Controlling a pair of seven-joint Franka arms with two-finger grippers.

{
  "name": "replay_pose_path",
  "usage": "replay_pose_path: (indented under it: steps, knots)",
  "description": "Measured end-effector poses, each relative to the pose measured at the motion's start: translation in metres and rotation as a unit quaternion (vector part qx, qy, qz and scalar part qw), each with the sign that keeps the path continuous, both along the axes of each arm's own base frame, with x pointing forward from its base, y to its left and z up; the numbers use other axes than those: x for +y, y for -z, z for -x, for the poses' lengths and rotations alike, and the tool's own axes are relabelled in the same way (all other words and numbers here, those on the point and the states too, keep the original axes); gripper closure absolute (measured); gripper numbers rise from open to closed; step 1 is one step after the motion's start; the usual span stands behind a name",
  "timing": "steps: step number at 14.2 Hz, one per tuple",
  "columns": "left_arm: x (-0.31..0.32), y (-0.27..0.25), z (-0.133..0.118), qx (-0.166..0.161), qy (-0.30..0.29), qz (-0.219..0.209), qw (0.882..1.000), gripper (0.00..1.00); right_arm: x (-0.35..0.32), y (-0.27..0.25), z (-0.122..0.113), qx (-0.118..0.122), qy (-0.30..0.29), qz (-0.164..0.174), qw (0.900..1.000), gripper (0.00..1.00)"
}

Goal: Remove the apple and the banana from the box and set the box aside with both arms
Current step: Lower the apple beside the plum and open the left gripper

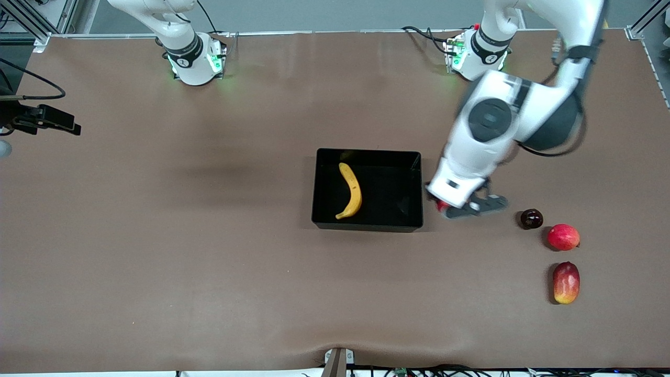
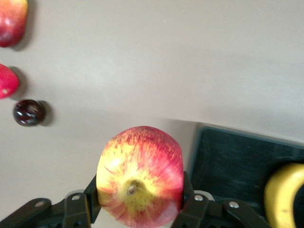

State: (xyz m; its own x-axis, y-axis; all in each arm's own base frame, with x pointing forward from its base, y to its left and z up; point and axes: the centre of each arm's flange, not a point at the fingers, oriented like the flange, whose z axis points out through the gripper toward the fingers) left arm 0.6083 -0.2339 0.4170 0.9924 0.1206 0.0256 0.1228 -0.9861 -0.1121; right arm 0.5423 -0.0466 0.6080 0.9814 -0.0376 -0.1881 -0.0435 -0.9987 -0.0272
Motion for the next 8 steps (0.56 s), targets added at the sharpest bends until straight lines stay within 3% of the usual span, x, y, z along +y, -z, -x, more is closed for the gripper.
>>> replay_pose_path:
  steps: [8]
  knots:
    - [0.113,0.089,-0.06,-0.003,0.061,0.003,0.998,0.35,0.0,0.0,0.0,0.0,0.0,0.0,1.0,0.0]
